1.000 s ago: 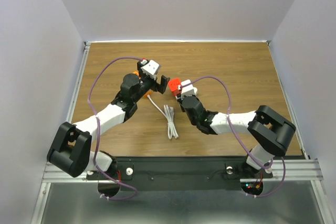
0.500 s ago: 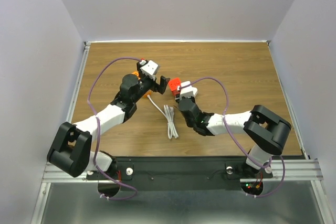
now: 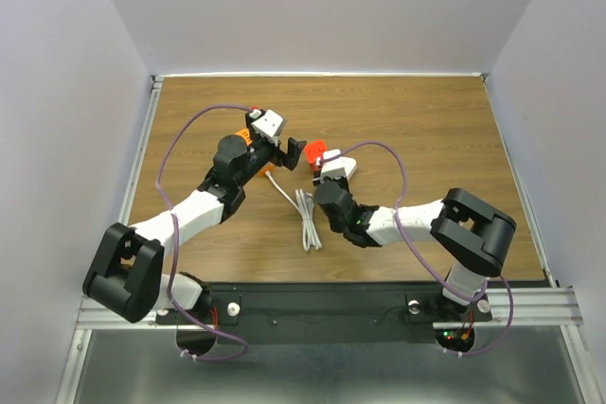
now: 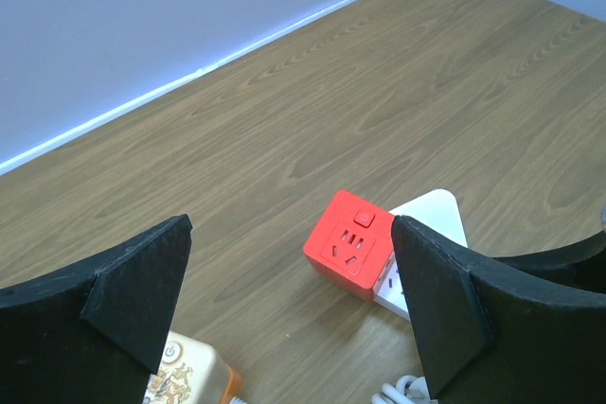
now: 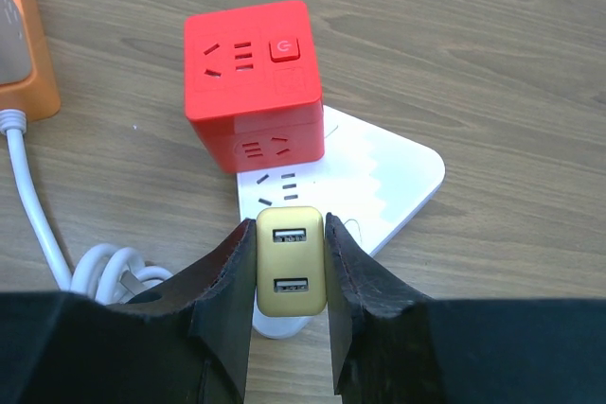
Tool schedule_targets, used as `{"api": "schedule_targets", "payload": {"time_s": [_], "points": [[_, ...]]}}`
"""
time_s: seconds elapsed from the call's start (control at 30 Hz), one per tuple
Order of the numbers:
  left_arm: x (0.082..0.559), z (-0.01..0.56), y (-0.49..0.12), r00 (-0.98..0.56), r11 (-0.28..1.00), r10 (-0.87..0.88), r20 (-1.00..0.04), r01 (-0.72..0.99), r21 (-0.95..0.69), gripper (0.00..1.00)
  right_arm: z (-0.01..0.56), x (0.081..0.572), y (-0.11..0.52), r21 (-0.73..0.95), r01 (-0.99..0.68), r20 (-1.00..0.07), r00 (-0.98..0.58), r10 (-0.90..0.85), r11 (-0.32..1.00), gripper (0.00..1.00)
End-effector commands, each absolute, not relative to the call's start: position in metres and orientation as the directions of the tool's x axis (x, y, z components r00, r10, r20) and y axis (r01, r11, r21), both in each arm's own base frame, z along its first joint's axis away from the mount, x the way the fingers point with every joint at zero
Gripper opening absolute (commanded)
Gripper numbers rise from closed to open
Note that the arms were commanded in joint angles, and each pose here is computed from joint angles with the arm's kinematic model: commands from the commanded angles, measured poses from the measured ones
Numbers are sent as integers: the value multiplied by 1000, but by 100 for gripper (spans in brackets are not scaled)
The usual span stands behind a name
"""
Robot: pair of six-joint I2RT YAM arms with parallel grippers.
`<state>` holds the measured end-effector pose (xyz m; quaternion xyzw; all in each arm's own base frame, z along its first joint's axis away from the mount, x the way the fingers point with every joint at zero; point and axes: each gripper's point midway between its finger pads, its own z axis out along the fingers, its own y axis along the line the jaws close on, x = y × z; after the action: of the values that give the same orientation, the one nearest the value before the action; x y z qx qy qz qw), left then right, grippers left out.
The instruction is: Insert the plug
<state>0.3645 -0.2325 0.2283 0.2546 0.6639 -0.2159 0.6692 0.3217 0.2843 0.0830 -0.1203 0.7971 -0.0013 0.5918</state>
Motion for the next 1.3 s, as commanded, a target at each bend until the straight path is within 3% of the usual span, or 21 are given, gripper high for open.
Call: {"api": "schedule_targets", "payload": {"time_s": [0.0,0.77,1.27], "points": [[359,255,-231,105,769,-1,-994,636,66,98,-48,245,240,-290,-384,-670,-573,-472,877,0],[351,261,-231,130,755,-13,-991,652,76,98,-75,217,219,-253,-320,-637,-655,-407,913,1],[344,265,-230,144,747,-20,-989,660,80,98,-99,194,196,-254,-188,-606,-734,-308,949,0]]}}
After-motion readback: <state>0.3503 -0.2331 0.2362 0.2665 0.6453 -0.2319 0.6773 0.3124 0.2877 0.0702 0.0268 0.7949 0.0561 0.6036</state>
